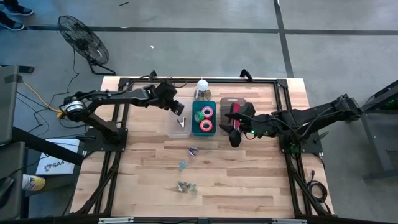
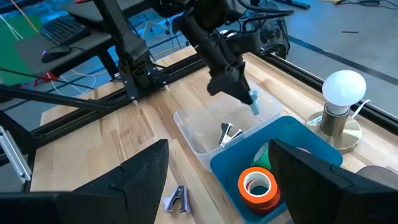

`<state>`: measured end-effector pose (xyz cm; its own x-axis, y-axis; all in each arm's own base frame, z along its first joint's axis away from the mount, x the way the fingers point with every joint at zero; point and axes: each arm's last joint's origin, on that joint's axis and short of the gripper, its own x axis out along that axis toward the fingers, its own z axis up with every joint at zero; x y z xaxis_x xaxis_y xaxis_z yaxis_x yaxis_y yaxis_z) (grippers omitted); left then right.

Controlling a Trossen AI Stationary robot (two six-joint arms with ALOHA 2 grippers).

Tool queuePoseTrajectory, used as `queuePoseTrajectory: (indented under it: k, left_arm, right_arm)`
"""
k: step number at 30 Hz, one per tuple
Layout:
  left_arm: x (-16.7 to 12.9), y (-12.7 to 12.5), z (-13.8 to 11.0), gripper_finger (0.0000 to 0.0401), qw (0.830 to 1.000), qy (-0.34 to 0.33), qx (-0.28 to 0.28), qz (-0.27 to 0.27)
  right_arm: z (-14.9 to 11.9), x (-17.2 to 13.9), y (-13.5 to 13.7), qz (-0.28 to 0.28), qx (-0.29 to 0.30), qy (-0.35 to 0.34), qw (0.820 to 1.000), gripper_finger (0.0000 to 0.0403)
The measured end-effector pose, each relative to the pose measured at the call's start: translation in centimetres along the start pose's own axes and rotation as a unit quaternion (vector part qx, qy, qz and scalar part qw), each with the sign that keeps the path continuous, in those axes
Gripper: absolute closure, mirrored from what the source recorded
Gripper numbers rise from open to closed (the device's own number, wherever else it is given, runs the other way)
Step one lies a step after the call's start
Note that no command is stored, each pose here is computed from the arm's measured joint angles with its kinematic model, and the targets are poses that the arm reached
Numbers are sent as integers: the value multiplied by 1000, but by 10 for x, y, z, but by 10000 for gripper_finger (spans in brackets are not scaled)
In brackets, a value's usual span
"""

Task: Pick and place Stapler, Stapler remover, tape
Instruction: Put the bottom blue staple remover into the transparent bin

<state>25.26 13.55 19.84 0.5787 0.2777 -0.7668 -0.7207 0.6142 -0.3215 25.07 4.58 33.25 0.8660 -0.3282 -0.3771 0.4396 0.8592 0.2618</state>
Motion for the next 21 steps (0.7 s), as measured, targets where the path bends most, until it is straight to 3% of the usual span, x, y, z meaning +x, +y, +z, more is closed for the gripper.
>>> queuePoseTrajectory:
  k: [9, 21]
  left_arm:
    - [2, -9, -5, 302, 990, -69, -118, 42]
    - [0, -39, -26, 303, 982, -109, -126, 84]
  right_arm:
    - [0, 0, 0, -1, 1, 0, 1000, 135]
    - [0, 0, 0, -1, -3, -1, 1000, 135]
